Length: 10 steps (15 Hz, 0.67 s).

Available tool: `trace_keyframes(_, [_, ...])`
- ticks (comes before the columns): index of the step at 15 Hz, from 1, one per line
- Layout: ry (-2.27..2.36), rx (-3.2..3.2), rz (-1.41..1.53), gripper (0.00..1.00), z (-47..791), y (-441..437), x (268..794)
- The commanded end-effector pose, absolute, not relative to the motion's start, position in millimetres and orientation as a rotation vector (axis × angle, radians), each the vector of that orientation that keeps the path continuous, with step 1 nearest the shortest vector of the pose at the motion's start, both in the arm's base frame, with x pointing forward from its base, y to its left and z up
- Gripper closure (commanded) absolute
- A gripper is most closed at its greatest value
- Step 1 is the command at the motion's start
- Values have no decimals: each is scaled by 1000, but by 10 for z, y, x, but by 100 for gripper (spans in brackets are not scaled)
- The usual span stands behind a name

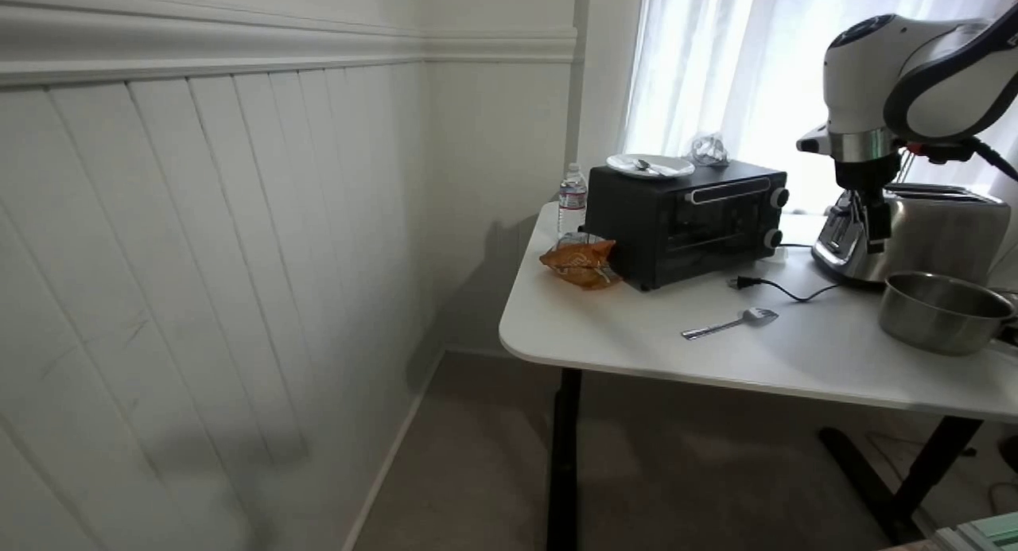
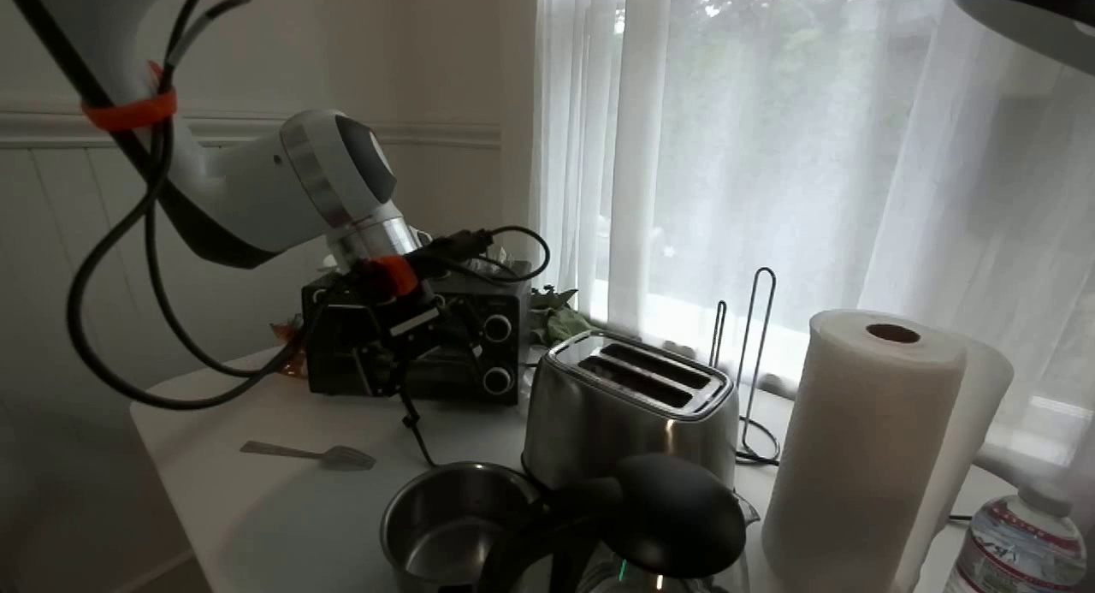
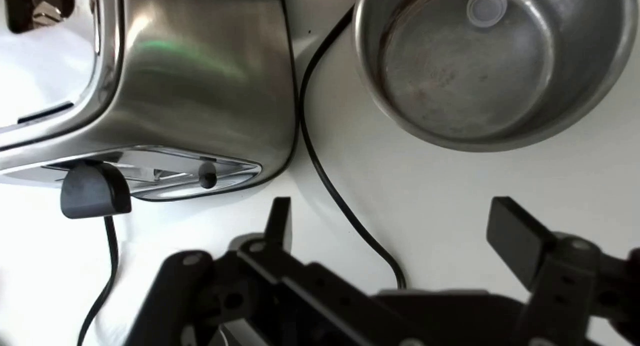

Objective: Push a button on the toaster

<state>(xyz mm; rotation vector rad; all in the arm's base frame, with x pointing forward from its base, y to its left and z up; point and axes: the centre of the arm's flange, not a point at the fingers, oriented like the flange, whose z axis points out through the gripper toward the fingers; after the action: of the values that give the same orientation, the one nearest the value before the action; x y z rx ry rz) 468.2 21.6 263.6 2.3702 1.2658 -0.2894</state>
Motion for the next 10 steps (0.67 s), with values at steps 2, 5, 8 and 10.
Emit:
trace_keyframes(2, [1334, 2358, -309, 28, 2424, -49, 4969])
trace_keyframes(5, [1362, 2354, -314, 50, 2317, -107, 5052])
trace_keyframes(8, [1378, 2331, -319, 70, 2192, -87, 5095])
trace_keyframes(10, [1378, 2312, -313, 84, 2134, -91, 5124])
